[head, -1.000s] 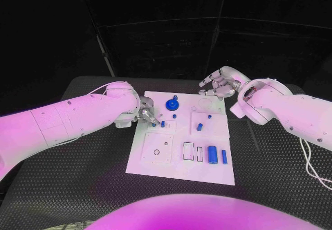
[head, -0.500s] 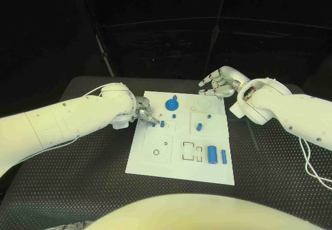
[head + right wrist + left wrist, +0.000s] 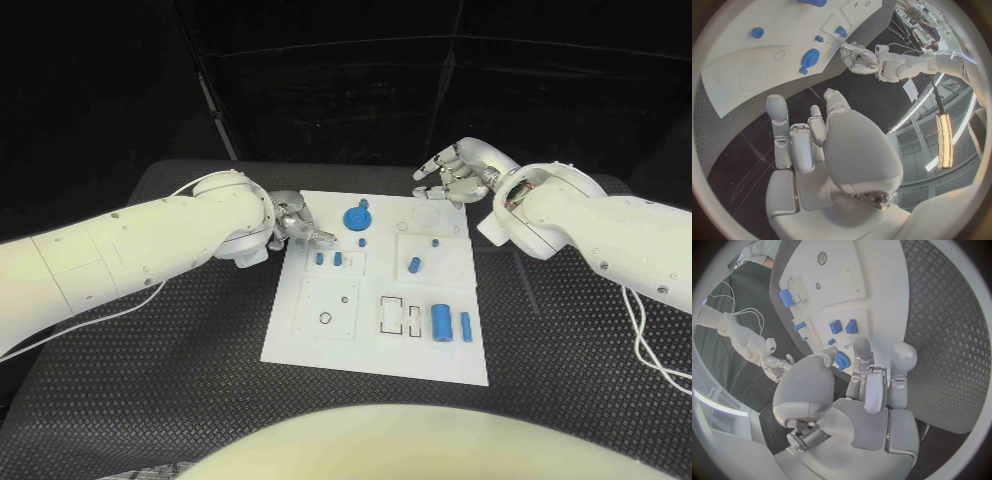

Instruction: Assemble the parts on the task board

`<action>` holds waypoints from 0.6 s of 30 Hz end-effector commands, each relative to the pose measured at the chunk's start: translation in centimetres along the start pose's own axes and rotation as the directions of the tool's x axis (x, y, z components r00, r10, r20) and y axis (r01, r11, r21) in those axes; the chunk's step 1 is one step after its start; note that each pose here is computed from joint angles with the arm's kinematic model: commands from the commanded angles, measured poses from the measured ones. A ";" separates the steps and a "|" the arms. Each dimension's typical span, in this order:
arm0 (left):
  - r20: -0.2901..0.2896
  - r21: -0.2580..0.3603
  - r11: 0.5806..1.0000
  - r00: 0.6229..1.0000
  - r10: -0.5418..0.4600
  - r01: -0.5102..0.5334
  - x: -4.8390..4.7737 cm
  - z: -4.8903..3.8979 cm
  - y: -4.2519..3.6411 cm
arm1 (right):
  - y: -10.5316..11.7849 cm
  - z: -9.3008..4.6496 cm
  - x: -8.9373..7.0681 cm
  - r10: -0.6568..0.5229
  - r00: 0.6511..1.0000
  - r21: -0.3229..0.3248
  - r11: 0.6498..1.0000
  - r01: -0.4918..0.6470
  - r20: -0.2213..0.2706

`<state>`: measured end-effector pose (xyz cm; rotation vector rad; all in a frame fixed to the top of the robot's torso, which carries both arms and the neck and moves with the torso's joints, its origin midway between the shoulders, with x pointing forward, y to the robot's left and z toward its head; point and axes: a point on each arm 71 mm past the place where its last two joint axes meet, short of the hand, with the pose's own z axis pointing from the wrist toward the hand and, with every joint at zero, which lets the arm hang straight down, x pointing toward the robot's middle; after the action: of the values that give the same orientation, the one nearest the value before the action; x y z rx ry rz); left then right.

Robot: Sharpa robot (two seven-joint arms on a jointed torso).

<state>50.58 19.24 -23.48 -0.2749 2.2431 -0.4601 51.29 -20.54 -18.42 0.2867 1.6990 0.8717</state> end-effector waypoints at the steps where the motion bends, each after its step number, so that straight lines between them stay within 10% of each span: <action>1: 0.059 0.142 0.978 0.985 -0.162 0.152 -0.71 -0.21 -0.85 | 0.1 0.0 -0.1 -0.001 1.000 -0.009 1.000 0.001 0.004; 6: 0.122 0.293 0.942 0.971 -0.206 0.164 -1.31 -0.25 -2.09 | 0.1 0.0 -0.1 -0.001 1.000 -0.009 1.000 0.001 0.004; 12: 0.273 0.493 0.868 0.958 -0.087 -0.062 -1.20 -0.19 -4.78 | 0.3 0.1 0.0 0.000 1.000 -0.012 1.000 0.000 0.001; 18: 0.351 0.531 0.808 0.934 0.064 -0.255 -0.25 0.55 -6.25 | 0.4 0.2 0.1 0.002 1.000 -0.017 1.000 -0.002 0.000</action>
<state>51.61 14.15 -21.90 -0.0458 1.8328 -0.8798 51.31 -20.28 -18.44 0.2848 1.6995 0.8764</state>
